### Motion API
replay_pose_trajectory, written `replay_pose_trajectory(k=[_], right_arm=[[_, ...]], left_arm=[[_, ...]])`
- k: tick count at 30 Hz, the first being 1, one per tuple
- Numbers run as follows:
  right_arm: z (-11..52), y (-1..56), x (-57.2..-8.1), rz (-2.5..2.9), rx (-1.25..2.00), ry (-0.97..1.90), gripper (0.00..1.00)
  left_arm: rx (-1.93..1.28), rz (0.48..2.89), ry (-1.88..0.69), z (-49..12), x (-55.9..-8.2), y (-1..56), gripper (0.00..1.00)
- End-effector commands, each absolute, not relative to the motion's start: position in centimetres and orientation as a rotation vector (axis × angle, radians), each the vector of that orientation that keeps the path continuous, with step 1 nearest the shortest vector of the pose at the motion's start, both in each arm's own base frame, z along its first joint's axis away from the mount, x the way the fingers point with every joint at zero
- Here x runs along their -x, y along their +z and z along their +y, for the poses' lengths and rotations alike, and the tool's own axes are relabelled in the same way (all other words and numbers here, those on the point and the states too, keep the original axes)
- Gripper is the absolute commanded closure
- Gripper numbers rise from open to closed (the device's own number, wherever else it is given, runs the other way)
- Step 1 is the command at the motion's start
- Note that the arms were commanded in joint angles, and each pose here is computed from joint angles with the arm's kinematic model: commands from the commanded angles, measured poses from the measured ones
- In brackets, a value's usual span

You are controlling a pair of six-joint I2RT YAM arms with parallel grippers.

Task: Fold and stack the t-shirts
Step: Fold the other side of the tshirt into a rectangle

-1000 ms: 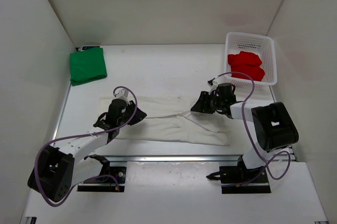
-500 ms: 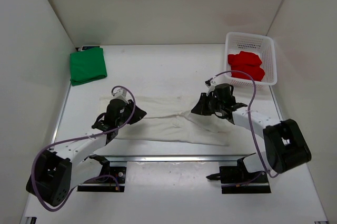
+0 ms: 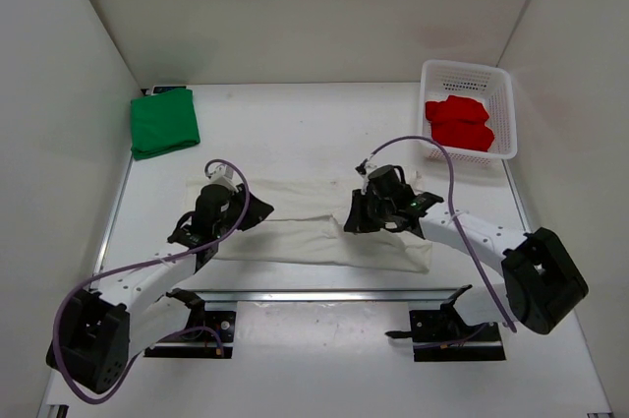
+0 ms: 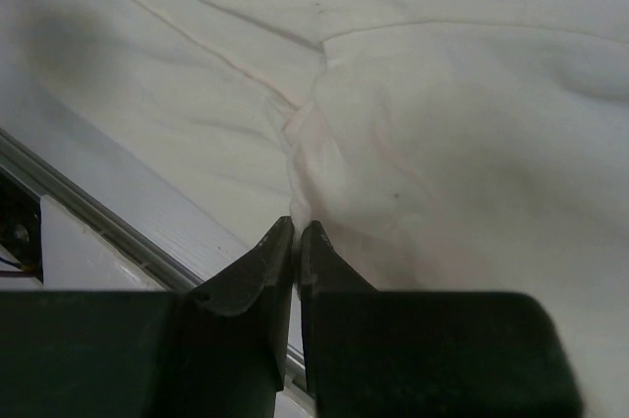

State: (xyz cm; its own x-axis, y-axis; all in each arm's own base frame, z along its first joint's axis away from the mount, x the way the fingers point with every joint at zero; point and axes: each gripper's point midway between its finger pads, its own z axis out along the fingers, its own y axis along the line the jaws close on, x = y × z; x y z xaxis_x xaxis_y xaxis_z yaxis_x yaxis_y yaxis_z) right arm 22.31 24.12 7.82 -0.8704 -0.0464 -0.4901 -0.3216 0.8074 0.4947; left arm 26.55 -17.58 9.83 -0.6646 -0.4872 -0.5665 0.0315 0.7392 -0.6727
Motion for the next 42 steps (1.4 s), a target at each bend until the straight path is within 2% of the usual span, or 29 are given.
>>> replay_pose_trajectory(k=[1, 13, 14, 16, 19, 22, 24, 26, 30, 31, 34, 36, 39, 42], right_arm=[[24.7, 7.7, -22.6, 2.561, 0.265, 0.723, 1.00], [27.1, 5.9, -19.4, 2.612, 0.322, 0.760, 0.98], [27.0, 5.9, -19.3, 2.617, 0.315, 0.767, 0.97], [27.1, 6.0, -19.1, 2.616, 0.316, 0.790, 0.85], [26.4, 7.1, -19.7, 2.581, 0.319, 0.823, 0.74], [23.8, 8.5, -22.0, 2.495, 0.208, 0.848, 0.69], [22.3, 10.5, -24.4, 2.345, 0.133, 0.909, 0.71], [18.1, 11.2, -27.7, 2.246, -0.055, 0.900, 0.89], [11.9, 12.4, -32.2, 2.043, -0.293, 0.842, 0.97], [10.6, 12.5, -32.8, 2.017, -0.332, 0.824, 0.95], [7.4, 12.5, -34.7, 1.979, -0.414, 0.760, 0.75], [6.5, 12.1, -35.1, 1.961, -0.442, 0.754, 0.70], [5.8, 11.2, -35.2, 1.963, -0.464, 0.748, 0.65], [4.9, 9.4, -35.1, 2.002, -0.508, 0.740, 0.64]], left_arm=[[0.328, 2.119, -0.895, -17.8, -26.3, 11.0, 0.71], [0.359, 2.091, -0.916, -17.3, -26.4, 11.8, 0.71], [0.348, 2.080, -0.912, -17.2, -26.5, 12.1, 0.71], [0.363, 2.076, -0.903, -16.8, -26.6, 12.0, 0.71], [0.362, 2.084, -0.905, -16.9, -26.4, 11.6, 0.70], [0.364, 2.089, -0.896, -17.0, -26.7, 11.3, 0.71], [0.353, 2.071, -0.889, -17.4, -27.3, 11.8, 0.71], [0.344, 2.066, -0.892, -18.0, -28.2, 12.1, 0.71], [0.338, 2.087, -0.891, -19.5, -31.4, 12.3, 0.71], [0.345, 2.105, -0.886, -19.7, -32.4, 11.8, 0.71], [0.405, 2.143, -0.942, -20.0, -34.0, 10.4, 0.72], [0.450, 2.150, -0.968, -19.8, -34.7, 9.5, 0.72], [0.481, 2.176, -1.004, -20.4, -35.1, 8.4, 0.72], [0.470, 2.187, -1.011, -21.0, -35.7, 7.9, 0.72]])
